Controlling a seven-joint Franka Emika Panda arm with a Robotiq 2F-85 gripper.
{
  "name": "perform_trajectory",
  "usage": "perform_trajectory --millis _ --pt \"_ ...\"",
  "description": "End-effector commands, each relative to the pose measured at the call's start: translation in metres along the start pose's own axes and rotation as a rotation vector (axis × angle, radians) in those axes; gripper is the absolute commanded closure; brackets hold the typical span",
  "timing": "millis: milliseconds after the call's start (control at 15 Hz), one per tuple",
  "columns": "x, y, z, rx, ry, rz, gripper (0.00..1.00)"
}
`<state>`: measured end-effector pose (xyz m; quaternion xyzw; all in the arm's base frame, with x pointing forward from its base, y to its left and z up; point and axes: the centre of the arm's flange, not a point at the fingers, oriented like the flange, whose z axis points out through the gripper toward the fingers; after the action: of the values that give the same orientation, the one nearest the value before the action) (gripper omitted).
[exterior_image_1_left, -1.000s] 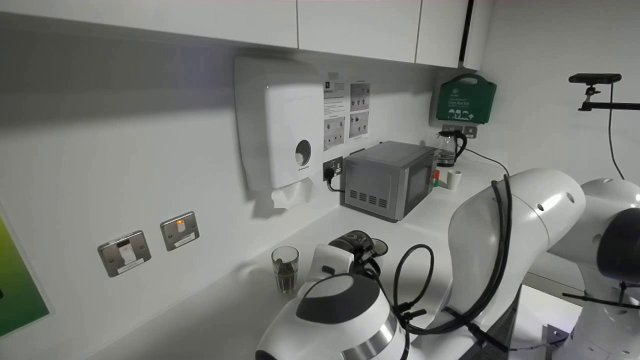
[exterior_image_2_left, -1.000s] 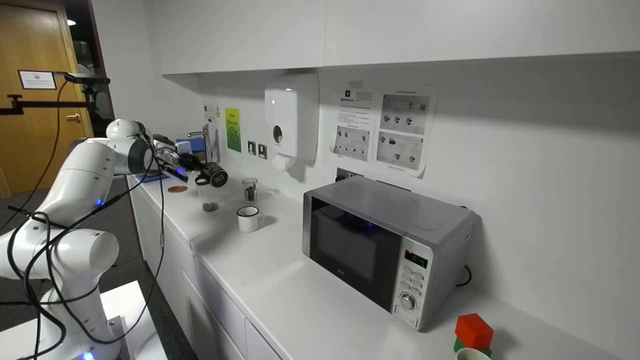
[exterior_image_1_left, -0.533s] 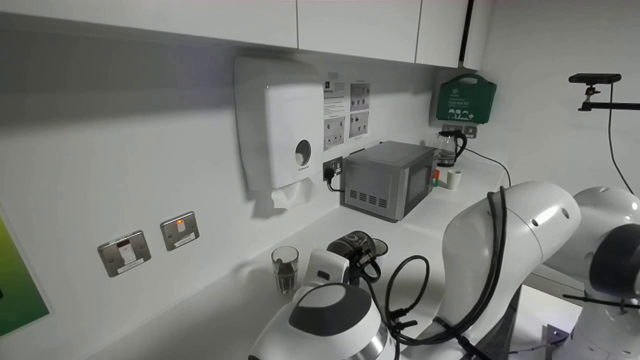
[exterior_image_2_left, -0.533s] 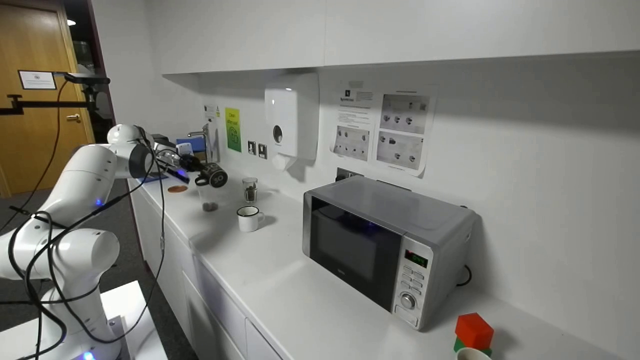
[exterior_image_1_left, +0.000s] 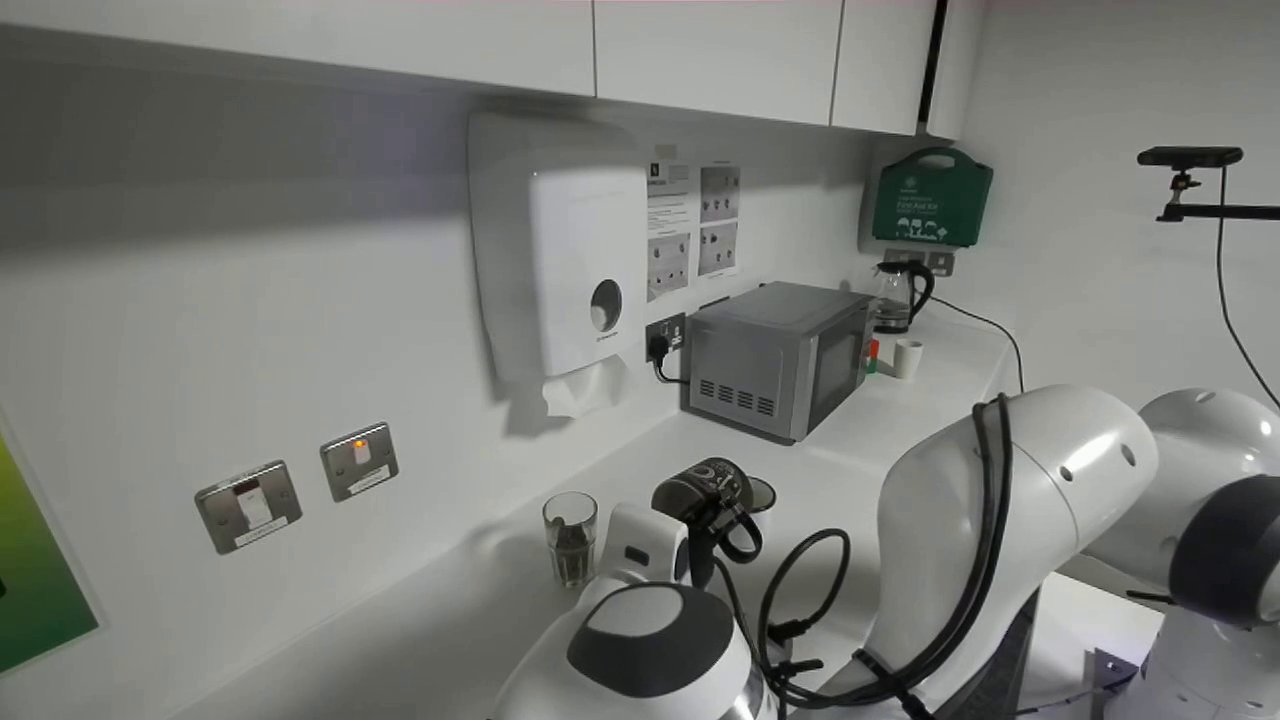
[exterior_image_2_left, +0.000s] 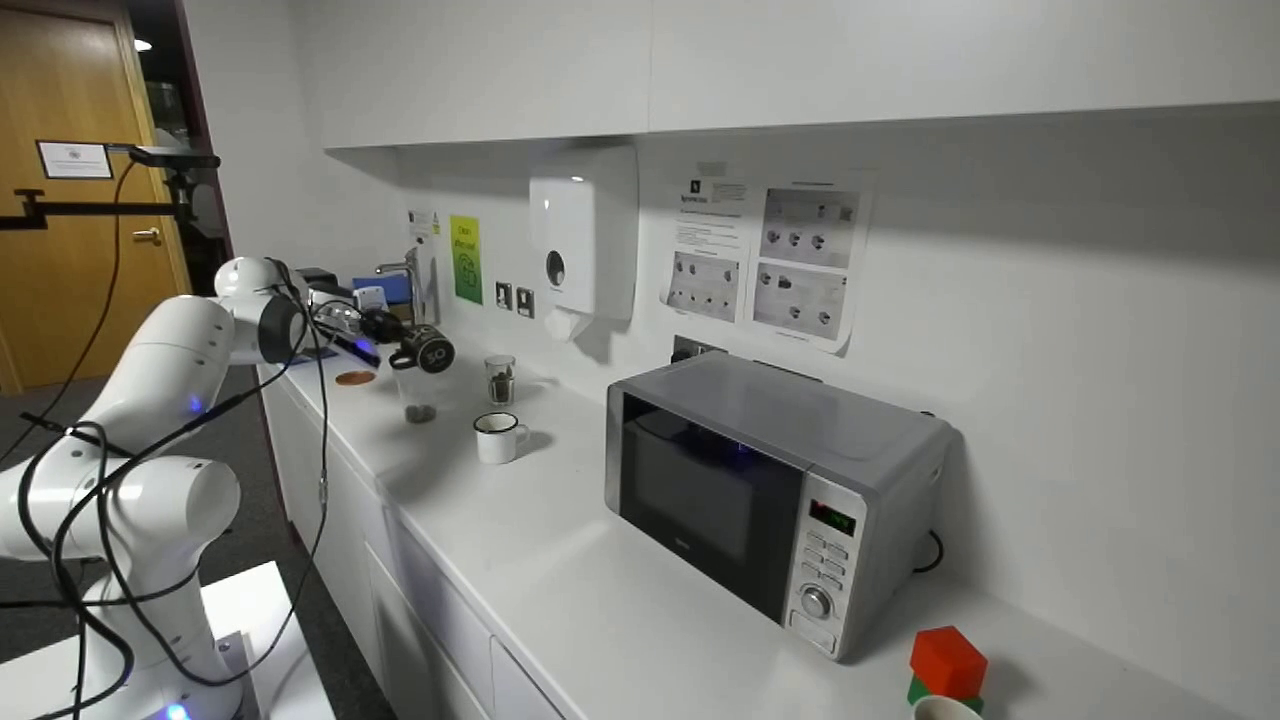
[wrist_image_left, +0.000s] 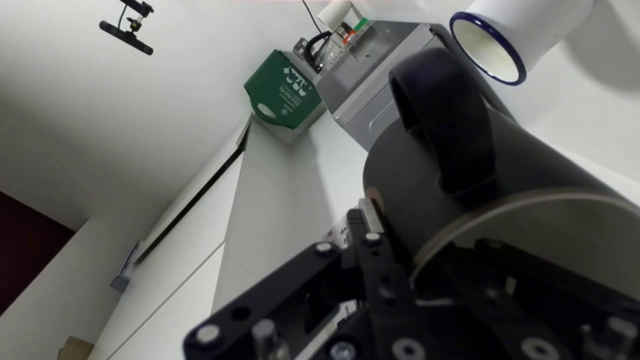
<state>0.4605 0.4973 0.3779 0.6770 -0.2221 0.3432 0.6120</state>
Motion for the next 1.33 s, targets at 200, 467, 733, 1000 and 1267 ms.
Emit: perform_trajectory --millis 200,467,733,1000,1267 --pt "0.021 -0.003 -0.021 -0.079 0.037 -0.014 0.98" --pt "0.021 -0.005 -0.025 -0.099 0.042 -0.017 0.98" --pt "0.019 -0.006 -0.030 -0.119 0.043 -0.024 0.98" --pt "0.018 -0.007 -0.035 -0.121 0.049 -0.029 0.98" --pt "0.018 -0.009 -0.038 -0.152 0.062 -0.014 0.98"
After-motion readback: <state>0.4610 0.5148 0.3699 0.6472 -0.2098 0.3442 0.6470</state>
